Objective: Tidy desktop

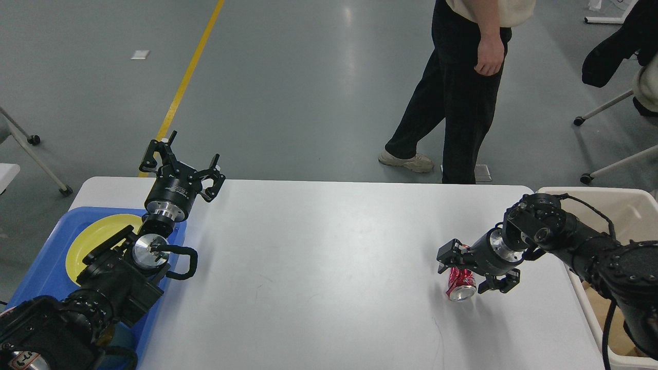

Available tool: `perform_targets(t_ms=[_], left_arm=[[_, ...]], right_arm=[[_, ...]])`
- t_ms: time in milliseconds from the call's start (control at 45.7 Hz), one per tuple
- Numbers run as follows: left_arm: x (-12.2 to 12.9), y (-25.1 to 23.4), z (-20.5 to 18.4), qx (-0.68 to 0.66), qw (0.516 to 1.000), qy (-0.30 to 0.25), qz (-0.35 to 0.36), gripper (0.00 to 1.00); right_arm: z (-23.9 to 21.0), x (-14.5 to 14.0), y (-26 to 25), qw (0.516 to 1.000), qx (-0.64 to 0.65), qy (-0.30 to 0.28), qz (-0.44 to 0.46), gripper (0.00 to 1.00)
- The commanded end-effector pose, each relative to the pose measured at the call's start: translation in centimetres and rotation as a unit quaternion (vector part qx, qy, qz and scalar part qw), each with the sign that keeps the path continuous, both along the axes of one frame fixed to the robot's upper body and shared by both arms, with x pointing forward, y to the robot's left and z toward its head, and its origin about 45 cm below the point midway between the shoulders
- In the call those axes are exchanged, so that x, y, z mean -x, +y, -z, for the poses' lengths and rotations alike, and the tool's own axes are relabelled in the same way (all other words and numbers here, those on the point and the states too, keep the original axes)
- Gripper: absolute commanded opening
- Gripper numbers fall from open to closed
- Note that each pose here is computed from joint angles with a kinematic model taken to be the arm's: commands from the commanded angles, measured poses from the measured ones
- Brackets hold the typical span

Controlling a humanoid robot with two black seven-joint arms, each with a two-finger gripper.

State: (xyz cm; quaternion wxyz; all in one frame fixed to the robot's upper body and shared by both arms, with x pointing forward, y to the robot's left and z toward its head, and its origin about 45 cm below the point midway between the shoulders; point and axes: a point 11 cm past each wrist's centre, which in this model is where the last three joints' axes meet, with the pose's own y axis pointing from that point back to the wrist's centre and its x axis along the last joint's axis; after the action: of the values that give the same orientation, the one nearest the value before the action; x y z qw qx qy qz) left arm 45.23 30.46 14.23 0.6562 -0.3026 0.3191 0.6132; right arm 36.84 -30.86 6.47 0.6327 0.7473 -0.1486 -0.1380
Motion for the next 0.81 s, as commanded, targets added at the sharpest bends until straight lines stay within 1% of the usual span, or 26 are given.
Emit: perform_targets(t_ms=[0, 109, 153, 175, 197, 219, 284, 306, 328, 350, 372, 525, 678, 744, 787], left_arm=[[0.0, 0.0, 0.0, 0.000, 1.000, 0.000, 0.000, 0.97], [0.0, 0.0, 0.0, 0.000, 1.000, 0.000, 0.000, 0.97], [0.0, 0.0, 0.0, 0.000, 1.000, 0.000, 0.000, 0.97], [0.0, 0.0, 0.0, 0.000, 1.000, 0.000, 0.000, 0.97], [0.0, 0.0, 0.0, 0.000, 1.000, 0.000, 0.000, 0.97], [0.0, 0.0, 0.0, 0.000, 1.000, 0.000, 0.000, 0.97], [0.0, 0.0, 0.0, 0.000, 1.000, 0.000, 0.000, 0.97], [0.0, 0.0, 0.0, 0.000, 1.000, 0.000, 0.000, 0.97], [0.0, 0.0, 0.0, 0.000, 1.000, 0.000, 0.000, 0.97], [0.0, 0.0, 0.0, 0.000, 1.000, 0.000, 0.000, 0.97], [0.0, 0.0, 0.0, 0.000, 1.000, 0.000, 0.000, 0.97], [0.0, 0.0, 0.0, 0.000, 1.000, 0.000, 0.000, 0.97], [0.0, 0.0, 0.0, 0.000, 1.000, 0.000, 0.000, 0.97], [0.0, 0.0, 0.0, 0.000, 1.000, 0.000, 0.000, 0.97], [0.0, 0.0, 0.0, 0.000, 1.000, 0.000, 0.000, 0.97]], right_arm=[[0.9, 0.4, 0.1, 1.000, 0.008, -0.007, 0.002, 1.00], [1.0, -0.4, -0.2, 0.999, 0.025, -0.045, 0.016, 0.99], [1.0, -0.6, -0.1, 0.998, 0.026, -0.057, 0.025, 0.96], [1.0, -0.8, -0.1, 0.997, 0.025, -0.062, 0.031, 0.91], [1.1, -0.8, 0.0, 0.997, 0.023, -0.063, 0.034, 0.83], [1.2, -0.7, 0.1, 0.997, 0.020, -0.065, 0.039, 0.72], [1.4, -0.5, 0.1, 0.997, 0.016, -0.061, 0.045, 0.32], [1.4, -0.4, 0.0, 0.997, 0.017, -0.060, 0.047, 0.21], [1.4, -0.4, -0.1, 0.997, 0.019, -0.060, 0.047, 0.12], [1.4, -0.4, -0.1, 0.997, 0.020, -0.059, 0.046, 0.04], [1.4, -0.4, -0.1, 0.997, 0.021, -0.058, 0.043, 0.00], [1.5, -0.1, -0.6, 0.998, 0.047, -0.048, 0.015, 0.00], [0.6, -0.6, -0.9, 0.997, 0.058, -0.048, 0.002, 0.00], [0.0, -0.7, -0.5, 0.998, 0.051, -0.031, -0.013, 0.00], [-1.0, -0.7, -0.6, 0.999, 0.045, -0.009, -0.027, 0.00]])
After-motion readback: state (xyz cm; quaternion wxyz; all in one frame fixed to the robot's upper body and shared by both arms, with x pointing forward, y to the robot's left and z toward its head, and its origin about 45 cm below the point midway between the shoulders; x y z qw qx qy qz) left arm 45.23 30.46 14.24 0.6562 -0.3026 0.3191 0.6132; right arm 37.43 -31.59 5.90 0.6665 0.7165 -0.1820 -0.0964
